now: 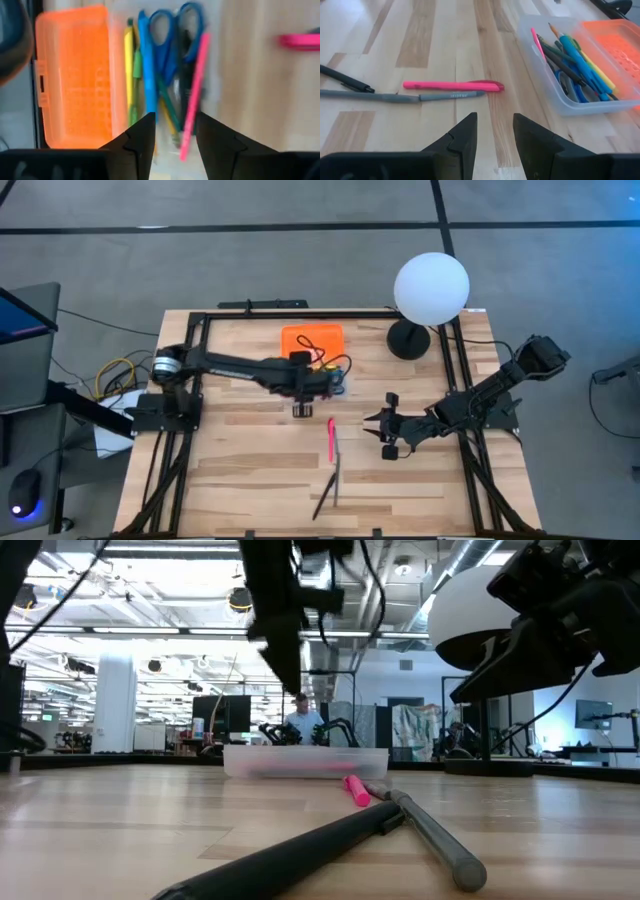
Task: Pick & place school supplies into a supply box
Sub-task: Put the pink pen into the supply box
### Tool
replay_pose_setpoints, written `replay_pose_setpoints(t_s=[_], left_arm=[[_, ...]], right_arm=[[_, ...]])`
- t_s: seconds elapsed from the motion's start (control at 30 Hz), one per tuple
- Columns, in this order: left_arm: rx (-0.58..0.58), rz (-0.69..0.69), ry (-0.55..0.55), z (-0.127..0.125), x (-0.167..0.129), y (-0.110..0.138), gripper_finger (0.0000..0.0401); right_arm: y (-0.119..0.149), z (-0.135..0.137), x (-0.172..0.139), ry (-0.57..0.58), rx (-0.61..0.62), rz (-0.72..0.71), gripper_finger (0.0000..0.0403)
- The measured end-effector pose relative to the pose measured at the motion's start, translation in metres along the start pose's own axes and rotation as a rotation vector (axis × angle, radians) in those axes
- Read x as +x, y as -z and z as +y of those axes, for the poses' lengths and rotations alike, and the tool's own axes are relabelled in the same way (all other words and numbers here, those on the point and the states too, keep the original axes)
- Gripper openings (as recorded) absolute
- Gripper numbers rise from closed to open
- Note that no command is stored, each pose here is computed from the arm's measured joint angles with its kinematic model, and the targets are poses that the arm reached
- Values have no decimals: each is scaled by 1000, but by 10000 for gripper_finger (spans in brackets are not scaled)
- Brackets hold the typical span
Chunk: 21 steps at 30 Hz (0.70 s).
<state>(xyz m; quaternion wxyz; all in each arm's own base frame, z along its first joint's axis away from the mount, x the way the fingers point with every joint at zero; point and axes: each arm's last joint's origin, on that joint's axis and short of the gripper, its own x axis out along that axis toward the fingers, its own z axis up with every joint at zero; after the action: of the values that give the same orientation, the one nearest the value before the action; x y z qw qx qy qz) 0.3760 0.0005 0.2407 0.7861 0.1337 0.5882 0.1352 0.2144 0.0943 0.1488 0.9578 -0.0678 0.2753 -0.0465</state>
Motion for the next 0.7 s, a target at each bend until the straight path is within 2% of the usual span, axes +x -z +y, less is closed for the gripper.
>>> replay_pose_setpoints(t_s=[0.17,0.3,0.4,0.47,0.7], left_arm=[[14,-129,-21,-39,-52,19,128],[2,-245,-74,-77,-71,47,128],[-35,-343,-127,-104,-75,72,128],[-72,-403,-140,-120,-72,87,128],[-217,-581,-122,-164,-55,134,127]], right_arm=[[-2,0,0,-3,0,-15,122],[-3,1,1,-6,3,-30,122],[-3,5,8,-19,-36,-66,122],[-5,10,15,-72,-81,-120,122],[-18,27,50,-238,-285,-181,122]])
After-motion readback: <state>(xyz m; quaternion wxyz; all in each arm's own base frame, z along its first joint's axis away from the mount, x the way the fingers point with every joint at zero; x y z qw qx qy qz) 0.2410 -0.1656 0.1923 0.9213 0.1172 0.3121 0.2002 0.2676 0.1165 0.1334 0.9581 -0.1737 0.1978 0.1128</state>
